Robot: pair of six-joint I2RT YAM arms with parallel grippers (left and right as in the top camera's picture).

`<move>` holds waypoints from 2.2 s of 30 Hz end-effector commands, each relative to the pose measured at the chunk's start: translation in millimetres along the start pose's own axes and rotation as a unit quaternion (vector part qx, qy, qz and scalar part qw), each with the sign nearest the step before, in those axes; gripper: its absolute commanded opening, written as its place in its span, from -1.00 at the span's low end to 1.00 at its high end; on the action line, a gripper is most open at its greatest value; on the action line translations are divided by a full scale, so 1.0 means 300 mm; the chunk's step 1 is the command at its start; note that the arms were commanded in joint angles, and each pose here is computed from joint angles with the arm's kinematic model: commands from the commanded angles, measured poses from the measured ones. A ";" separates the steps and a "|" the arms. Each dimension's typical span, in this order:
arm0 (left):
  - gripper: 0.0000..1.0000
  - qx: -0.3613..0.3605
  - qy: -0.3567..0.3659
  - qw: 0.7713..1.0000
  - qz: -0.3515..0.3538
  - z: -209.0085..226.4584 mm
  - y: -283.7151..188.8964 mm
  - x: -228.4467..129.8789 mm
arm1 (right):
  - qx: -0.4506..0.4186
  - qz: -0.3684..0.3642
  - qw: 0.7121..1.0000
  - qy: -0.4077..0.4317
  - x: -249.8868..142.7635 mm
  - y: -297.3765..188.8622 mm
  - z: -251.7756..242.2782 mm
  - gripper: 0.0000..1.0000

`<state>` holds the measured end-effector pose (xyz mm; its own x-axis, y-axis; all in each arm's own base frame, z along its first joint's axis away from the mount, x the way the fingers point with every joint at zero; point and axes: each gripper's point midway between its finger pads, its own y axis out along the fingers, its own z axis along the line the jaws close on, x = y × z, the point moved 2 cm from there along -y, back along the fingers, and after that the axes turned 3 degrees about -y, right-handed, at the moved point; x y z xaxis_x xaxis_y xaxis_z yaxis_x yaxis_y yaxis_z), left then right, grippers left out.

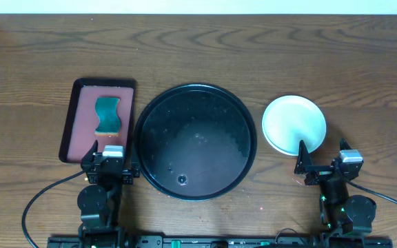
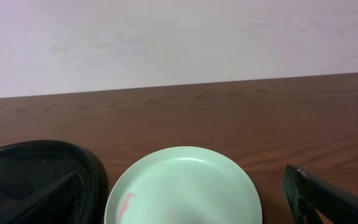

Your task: Clean dirty plates on tray and stack at the side

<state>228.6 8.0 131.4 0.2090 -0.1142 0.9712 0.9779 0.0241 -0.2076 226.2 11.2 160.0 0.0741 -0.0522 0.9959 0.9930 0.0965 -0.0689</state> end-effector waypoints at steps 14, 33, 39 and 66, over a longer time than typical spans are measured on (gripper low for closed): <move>0.78 0.000 0.010 0.999 -0.032 -0.003 -0.022 0.032 | 0.008 0.002 1.000 0.005 -0.004 0.000 0.010 0.98; 0.78 -0.002 0.010 1.000 -0.024 -0.004 -0.018 0.021 | 0.008 0.002 1.000 0.005 -0.004 0.000 0.010 0.98; 0.78 -0.002 0.010 1.000 -0.024 -0.004 -0.018 0.020 | 0.008 0.002 1.000 0.005 -0.004 0.000 0.010 0.99; 0.79 -0.002 0.009 1.000 -0.024 -0.004 -0.018 0.020 | 0.008 0.002 1.000 0.005 -0.004 0.000 0.010 0.99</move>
<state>225.6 8.2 152.6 0.1118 -0.1203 0.9864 0.9936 0.0295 -0.1090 226.2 11.2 160.0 0.0741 -0.0522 0.9959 0.9930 0.0965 -0.0689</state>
